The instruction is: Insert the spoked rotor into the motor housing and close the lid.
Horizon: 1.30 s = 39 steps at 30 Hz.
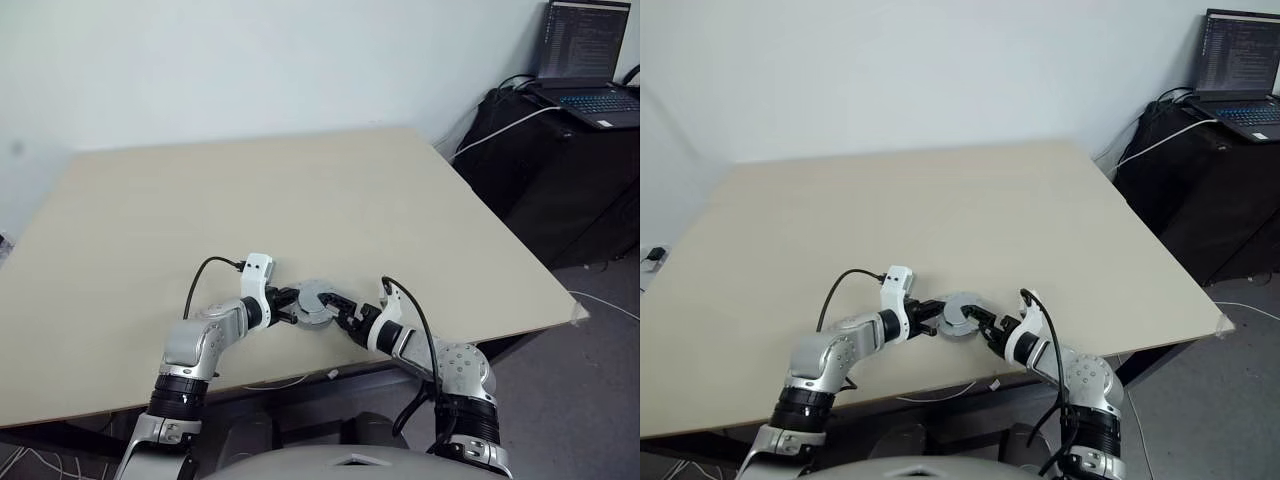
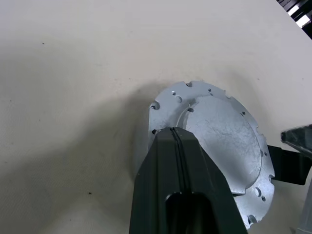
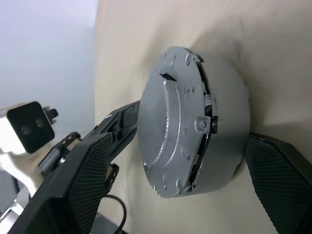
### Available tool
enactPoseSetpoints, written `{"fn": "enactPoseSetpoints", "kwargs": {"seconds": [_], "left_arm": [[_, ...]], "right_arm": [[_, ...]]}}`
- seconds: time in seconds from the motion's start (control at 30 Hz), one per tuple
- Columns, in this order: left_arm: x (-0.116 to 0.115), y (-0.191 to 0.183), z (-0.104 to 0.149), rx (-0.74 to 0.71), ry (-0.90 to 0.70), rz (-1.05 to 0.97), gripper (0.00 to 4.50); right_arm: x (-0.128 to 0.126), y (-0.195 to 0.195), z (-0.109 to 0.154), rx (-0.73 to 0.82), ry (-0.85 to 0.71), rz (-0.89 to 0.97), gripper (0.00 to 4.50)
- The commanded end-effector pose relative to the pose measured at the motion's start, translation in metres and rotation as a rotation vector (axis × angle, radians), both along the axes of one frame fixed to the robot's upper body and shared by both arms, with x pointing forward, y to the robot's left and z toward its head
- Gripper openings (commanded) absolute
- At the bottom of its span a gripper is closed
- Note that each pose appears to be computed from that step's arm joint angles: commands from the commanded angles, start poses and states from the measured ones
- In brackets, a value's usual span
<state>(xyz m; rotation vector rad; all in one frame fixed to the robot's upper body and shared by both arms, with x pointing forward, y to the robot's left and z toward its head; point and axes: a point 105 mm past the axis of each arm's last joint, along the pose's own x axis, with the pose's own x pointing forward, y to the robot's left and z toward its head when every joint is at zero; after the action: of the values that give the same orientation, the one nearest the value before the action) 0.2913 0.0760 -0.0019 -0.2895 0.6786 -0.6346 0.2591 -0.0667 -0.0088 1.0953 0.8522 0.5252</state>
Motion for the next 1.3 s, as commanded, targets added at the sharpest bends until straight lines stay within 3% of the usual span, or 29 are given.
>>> {"fn": "enactPoseSetpoints", "kwargs": {"seconds": [0.03, 0.37, 0.47, 0.63, 0.8, 1.3], "left_arm": [[-0.010, -0.010, -0.010, -0.004, 0.055, -0.037, 0.00], [-0.010, -0.011, -0.010, -0.006, 0.053, -0.036, 0.00], [-0.009, -0.011, -0.010, -0.006, 0.051, -0.036, 0.00], [-0.009, -0.010, -0.010, -0.005, 0.050, -0.033, 0.00], [-0.009, -0.009, -0.011, -0.008, 0.051, -0.021, 0.00], [-0.010, -0.005, -0.001, -0.031, 0.010, 0.010, 0.00]], "right_arm": [[-0.005, 0.040, 0.018, 0.119, -0.023, 0.116, 4.46], [0.006, 0.035, 0.010, 0.088, 0.002, 0.030, 4.46], [0.003, 0.037, 0.009, 0.090, 0.004, 0.037, 3.80], [-0.002, 0.039, 0.013, 0.108, 0.001, 0.061, 2.26], [-0.010, 0.038, 0.012, 0.102, 0.015, 0.091, 1.37], [-0.010, 0.036, 0.008, 0.099, 0.038, 0.055, 1.30]]}}
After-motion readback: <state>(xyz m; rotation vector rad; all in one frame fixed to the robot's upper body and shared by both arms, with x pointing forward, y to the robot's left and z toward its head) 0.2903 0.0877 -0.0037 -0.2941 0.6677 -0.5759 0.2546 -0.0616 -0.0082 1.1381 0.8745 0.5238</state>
